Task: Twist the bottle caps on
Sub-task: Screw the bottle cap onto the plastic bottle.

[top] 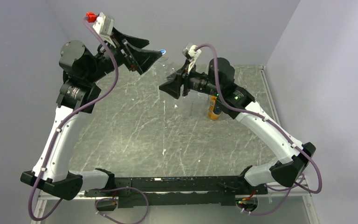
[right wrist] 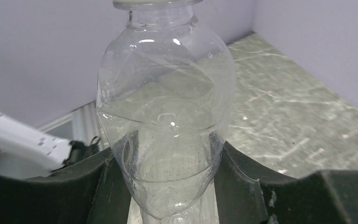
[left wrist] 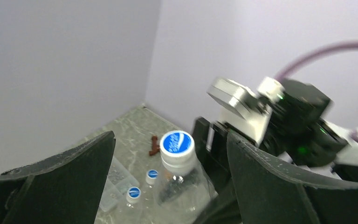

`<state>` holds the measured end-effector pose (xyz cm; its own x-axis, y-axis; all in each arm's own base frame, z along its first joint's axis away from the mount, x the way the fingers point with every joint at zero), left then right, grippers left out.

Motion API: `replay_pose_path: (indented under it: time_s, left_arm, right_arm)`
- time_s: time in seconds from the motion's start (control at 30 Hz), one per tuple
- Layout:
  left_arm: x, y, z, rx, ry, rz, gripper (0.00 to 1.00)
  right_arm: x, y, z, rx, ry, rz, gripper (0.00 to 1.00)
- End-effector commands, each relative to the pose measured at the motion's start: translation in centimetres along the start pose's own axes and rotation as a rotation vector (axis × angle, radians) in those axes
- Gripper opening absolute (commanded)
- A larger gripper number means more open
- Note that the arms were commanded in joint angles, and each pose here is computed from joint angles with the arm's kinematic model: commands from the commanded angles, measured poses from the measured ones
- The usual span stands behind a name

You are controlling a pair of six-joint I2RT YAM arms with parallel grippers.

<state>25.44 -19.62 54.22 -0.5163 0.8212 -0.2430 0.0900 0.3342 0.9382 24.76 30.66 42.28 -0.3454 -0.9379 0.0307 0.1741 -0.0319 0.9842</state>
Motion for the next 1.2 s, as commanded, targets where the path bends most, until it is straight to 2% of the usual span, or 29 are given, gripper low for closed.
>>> replay_pose_path:
  time_s: [0.0,0.43,0.6,1.17]
  left_arm:
    - [-0.8,1.0,3.0,0.020,0.192,-0.043,0.93]
    - [-2.6,0.2,4.8,0.061,0.243,-0.025,0.80]
    - [-3.1,0.0,4.9,0.071,0.233,-0.018,0.77]
    - [-4.6,-0.7,5.1,0.100,0.202,0.002,0.54]
  right_arm:
    - [0.3,2.0,-2.7,0.068,-0.344,-0.081,0.15]
    - [-2.4,2.0,-3.8,0.056,-0.465,-0.017,0.14]
    - [-2.9,1.9,-3.7,0.059,-0.465,-0.002,0.14]
    - [-3.2,1.4,-3.5,0.068,-0.471,0.031,0.13]
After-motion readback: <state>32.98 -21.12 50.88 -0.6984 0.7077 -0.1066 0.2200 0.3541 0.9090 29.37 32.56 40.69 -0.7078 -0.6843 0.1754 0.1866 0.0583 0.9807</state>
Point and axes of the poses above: each gripper's point midway between its finger pads, its own x axis back along the fingers, its own z axis along the line the jaws close on, y = z × x, the point moved 4 cm from there along x, back along the fingers, and after that the axes turned 2 degrees about x, right-handed, at the moved point
